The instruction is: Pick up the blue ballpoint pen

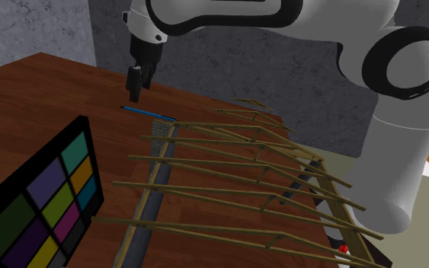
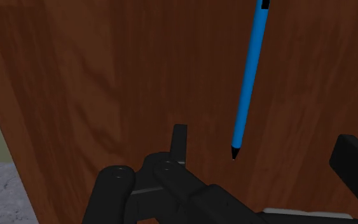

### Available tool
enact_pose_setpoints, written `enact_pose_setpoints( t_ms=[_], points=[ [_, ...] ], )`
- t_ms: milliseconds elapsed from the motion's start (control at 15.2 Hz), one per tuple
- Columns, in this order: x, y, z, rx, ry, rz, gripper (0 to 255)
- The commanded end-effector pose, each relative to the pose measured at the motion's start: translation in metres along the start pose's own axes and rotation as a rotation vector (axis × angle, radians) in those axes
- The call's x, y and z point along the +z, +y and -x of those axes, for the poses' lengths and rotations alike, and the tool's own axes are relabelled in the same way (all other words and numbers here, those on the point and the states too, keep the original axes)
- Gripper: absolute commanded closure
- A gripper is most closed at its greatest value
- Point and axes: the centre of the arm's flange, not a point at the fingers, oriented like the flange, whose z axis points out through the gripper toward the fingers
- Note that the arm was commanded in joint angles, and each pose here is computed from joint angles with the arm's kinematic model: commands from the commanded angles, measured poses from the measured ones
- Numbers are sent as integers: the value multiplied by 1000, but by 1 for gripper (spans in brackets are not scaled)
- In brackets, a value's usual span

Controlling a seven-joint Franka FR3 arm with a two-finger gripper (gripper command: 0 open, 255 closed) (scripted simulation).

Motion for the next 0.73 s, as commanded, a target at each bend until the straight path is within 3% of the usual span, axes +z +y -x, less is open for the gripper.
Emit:
enact_pose_setpoints(
  t_ms=[0, 528, 594, 660],
  points=[
    [9, -3, -7, -10, 2, 1, 0],
    [43, -2, -3, -10, 2, 1, 0],
    [44, -3, -3, -10, 2, 1, 255],
    [44, -3, -3, -10, 2, 1, 255]
  ],
)
